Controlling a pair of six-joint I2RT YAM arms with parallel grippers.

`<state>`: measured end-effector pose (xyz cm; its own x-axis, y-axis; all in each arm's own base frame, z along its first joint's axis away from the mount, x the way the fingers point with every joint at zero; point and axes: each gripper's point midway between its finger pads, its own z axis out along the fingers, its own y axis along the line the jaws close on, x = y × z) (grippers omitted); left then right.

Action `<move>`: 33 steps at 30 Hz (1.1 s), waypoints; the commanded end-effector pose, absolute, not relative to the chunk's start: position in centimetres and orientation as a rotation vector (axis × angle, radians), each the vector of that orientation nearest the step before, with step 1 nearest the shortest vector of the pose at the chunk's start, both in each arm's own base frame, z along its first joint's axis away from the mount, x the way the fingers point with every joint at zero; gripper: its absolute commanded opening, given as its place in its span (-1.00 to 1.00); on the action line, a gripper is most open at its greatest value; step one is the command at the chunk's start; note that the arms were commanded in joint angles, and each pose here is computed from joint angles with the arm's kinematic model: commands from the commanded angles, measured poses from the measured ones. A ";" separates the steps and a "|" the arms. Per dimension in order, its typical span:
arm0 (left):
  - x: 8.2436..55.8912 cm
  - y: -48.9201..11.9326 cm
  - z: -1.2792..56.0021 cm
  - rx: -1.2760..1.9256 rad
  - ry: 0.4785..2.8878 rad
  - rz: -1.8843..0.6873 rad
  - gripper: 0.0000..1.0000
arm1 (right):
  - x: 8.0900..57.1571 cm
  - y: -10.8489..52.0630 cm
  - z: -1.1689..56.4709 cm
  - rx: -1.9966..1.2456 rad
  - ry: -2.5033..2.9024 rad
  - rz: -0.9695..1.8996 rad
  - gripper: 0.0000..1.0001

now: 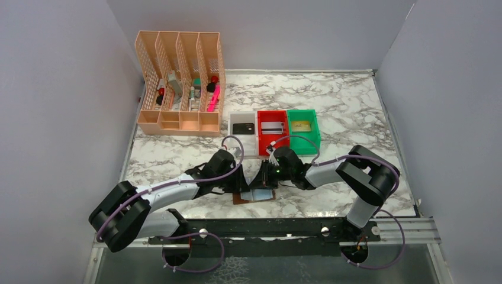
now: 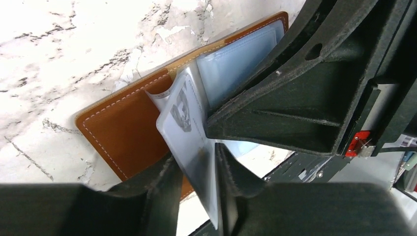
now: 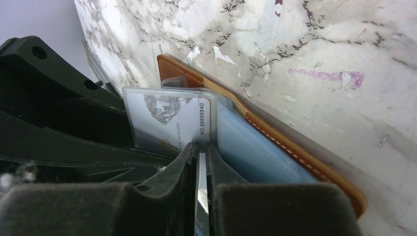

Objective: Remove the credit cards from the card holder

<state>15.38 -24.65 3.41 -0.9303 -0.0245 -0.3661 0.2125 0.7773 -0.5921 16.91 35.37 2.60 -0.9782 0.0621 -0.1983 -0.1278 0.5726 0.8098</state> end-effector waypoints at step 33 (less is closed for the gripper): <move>15.8 -22.8 3.0 0.111 2.584 -0.812 -0.99 | 17.5 33.8 1.5 -0.037 2.651 1.164 -0.60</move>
